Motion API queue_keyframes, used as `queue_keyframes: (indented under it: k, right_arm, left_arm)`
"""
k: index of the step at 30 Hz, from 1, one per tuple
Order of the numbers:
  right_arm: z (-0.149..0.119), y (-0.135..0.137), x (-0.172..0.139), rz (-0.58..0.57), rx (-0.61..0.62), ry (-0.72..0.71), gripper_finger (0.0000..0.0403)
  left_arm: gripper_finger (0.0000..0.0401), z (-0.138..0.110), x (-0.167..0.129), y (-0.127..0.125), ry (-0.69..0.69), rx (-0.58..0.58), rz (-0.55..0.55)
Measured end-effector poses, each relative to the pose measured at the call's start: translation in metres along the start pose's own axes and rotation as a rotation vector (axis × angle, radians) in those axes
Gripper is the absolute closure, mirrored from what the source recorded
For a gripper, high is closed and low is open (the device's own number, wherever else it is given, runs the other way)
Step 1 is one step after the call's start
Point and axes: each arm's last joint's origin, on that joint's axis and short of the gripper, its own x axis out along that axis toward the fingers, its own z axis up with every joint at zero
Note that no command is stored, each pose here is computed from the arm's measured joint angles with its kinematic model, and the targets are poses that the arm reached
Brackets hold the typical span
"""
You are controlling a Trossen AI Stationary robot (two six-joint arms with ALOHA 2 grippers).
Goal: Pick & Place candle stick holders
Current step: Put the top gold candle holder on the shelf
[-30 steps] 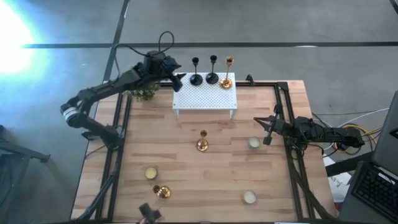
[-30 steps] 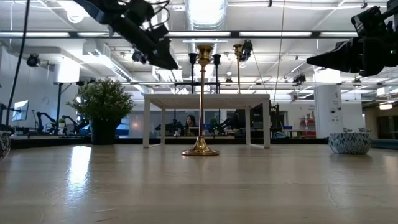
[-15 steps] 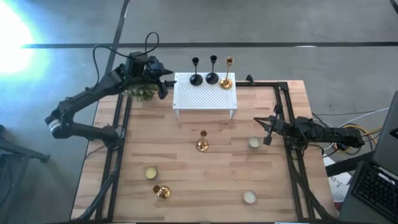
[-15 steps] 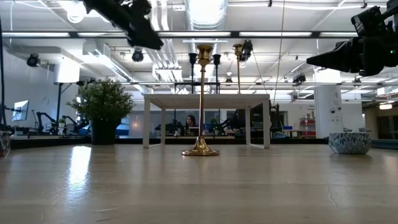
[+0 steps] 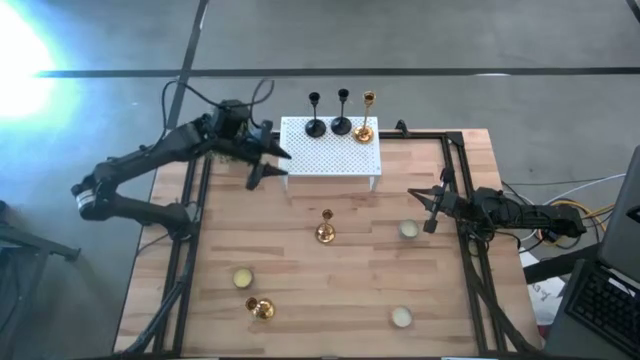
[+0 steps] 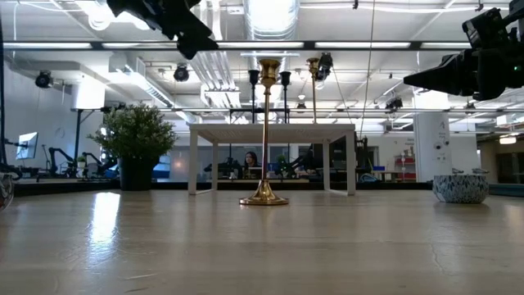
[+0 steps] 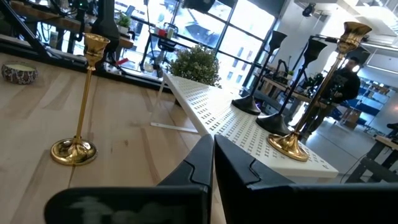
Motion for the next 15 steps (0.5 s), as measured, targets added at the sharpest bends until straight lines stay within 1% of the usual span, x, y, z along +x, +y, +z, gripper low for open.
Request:
queue_keyframes:
  k: [6,15]
  right_arm:
    - [0.0,0.0,0.0,0.0,0.0,0.0,0.0394]
    - [0.0,0.0,0.0,0.0,0.0,0.0,0.0394]
  left_arm:
    - [0.0174,-0.016,0.02,-0.014,0.057,0.002,-0.083]
    - [0.0174,-0.053,0.054,-0.029,0.128,-0.004,-0.171]
